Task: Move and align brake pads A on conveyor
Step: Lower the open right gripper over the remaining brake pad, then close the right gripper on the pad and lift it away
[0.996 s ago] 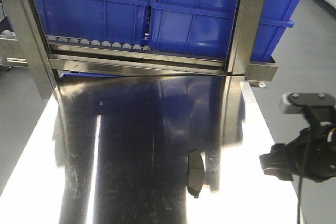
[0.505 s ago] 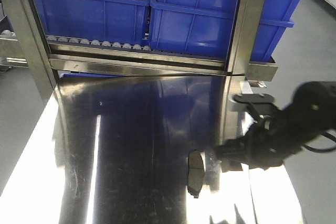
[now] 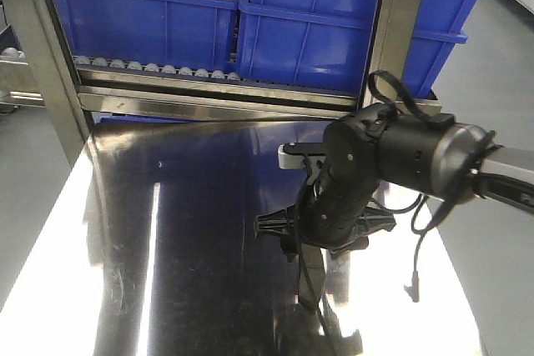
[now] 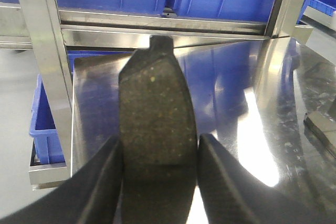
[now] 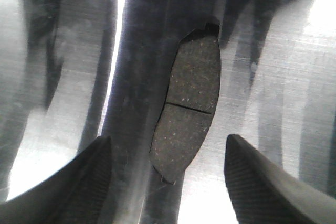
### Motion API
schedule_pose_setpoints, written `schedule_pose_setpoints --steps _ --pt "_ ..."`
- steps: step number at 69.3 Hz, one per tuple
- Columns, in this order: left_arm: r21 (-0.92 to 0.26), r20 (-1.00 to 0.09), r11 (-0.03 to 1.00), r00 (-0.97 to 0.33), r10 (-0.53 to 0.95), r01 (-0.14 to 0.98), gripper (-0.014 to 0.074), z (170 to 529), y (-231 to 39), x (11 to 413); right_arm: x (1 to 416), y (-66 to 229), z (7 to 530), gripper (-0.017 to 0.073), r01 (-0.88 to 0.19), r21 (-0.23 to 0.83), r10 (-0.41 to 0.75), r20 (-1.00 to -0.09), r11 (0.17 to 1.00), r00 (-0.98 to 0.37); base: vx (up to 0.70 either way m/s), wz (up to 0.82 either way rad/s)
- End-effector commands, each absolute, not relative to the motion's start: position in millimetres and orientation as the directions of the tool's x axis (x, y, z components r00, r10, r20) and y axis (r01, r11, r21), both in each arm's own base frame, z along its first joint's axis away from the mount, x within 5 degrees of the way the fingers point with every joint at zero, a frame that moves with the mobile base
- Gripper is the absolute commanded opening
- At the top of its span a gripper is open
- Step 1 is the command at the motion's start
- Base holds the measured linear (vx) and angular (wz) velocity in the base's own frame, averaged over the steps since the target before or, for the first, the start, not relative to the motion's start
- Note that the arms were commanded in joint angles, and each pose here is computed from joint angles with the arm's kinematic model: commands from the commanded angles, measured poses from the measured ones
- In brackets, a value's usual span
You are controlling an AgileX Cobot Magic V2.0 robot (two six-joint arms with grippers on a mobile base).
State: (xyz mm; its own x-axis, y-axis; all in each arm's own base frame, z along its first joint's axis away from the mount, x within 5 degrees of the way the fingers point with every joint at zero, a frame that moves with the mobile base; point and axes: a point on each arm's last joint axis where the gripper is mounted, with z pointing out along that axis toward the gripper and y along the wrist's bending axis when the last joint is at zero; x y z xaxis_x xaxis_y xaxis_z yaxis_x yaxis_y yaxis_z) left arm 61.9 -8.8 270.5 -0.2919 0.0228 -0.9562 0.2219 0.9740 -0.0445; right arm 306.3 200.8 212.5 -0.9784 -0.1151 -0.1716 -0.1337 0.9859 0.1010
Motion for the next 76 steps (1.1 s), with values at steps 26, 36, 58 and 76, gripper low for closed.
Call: schedule_pose_setpoints --steps 26,36,58,76 --pt "-0.04 -0.981 0.965 -0.194 0.011 0.258 -0.0006 286.8 -11.6 62.7 319.6 201.5 206.8 0.0453 -0.068 0.052 -0.059 -0.152 0.996 -0.987 0.0 0.0" --pt "-0.04 -0.981 0.965 -0.194 0.011 0.258 -0.0006 286.8 -11.6 62.7 322.5 203.1 202.0 0.0453 -0.071 0.054 -0.061 -0.163 0.996 -0.985 0.0 0.0" --pt "-0.04 -0.981 0.965 -0.193 0.011 0.258 -0.0006 286.8 -11.5 62.7 328.8 198.1 193.3 0.0453 -0.036 0.066 -0.027 -0.143 0.997 -0.989 0.0 0.0" --pt "-0.04 -0.981 0.965 -0.193 0.011 0.258 -0.0006 286.8 -11.5 62.7 329.7 201.2 182.9 0.0453 -0.034 0.072 -0.025 -0.117 0.997 -0.993 0.0 0.0"
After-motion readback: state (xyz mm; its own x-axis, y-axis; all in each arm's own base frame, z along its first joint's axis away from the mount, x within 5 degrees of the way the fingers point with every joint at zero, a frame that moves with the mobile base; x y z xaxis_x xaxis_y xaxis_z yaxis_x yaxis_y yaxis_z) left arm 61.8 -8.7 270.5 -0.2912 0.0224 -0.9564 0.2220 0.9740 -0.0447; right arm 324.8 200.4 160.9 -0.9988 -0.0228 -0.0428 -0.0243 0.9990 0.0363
